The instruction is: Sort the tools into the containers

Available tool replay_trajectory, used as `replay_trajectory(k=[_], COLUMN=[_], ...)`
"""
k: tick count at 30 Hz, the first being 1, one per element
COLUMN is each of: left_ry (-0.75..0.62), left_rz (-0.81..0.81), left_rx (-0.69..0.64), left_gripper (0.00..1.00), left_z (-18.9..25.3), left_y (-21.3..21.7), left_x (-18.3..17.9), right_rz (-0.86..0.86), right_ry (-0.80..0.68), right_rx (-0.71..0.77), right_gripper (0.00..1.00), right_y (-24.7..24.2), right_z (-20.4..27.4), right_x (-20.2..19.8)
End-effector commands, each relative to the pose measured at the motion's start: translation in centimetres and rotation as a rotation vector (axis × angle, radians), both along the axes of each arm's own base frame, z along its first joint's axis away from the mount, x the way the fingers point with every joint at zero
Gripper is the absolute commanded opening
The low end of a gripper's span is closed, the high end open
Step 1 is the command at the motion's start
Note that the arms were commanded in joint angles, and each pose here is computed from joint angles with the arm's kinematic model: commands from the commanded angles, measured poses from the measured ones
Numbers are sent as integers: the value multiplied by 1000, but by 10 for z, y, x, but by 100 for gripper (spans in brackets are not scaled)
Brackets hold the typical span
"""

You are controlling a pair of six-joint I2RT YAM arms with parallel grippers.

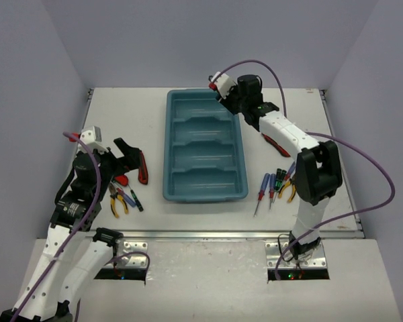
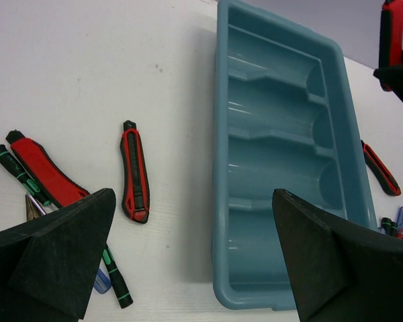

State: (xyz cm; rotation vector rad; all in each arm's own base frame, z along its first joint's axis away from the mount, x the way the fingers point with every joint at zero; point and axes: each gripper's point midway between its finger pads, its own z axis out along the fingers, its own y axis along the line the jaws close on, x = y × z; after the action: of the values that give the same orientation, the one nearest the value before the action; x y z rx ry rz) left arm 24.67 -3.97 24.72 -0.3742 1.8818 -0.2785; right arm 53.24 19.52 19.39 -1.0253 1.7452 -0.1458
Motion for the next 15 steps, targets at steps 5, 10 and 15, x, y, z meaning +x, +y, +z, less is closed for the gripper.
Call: replay_trajectory(k=[5, 10, 15], left_ry=[-30, -26, -25], left_rz=[-12, -12, -12], left_rx=[0, -4, -4], left_gripper=[100, 100, 100], left_z=[5, 3, 3], left_y=[-3, -4, -4], left_x=[5, 6, 6], right_rz=[317, 365, 373], right_ry=[-313, -308, -278], right_rx=[-188, -211, -258], right_gripper=[2, 6, 8], right_y=[62, 75, 73], right_z=[41, 13, -22], right_x=[77, 93, 101])
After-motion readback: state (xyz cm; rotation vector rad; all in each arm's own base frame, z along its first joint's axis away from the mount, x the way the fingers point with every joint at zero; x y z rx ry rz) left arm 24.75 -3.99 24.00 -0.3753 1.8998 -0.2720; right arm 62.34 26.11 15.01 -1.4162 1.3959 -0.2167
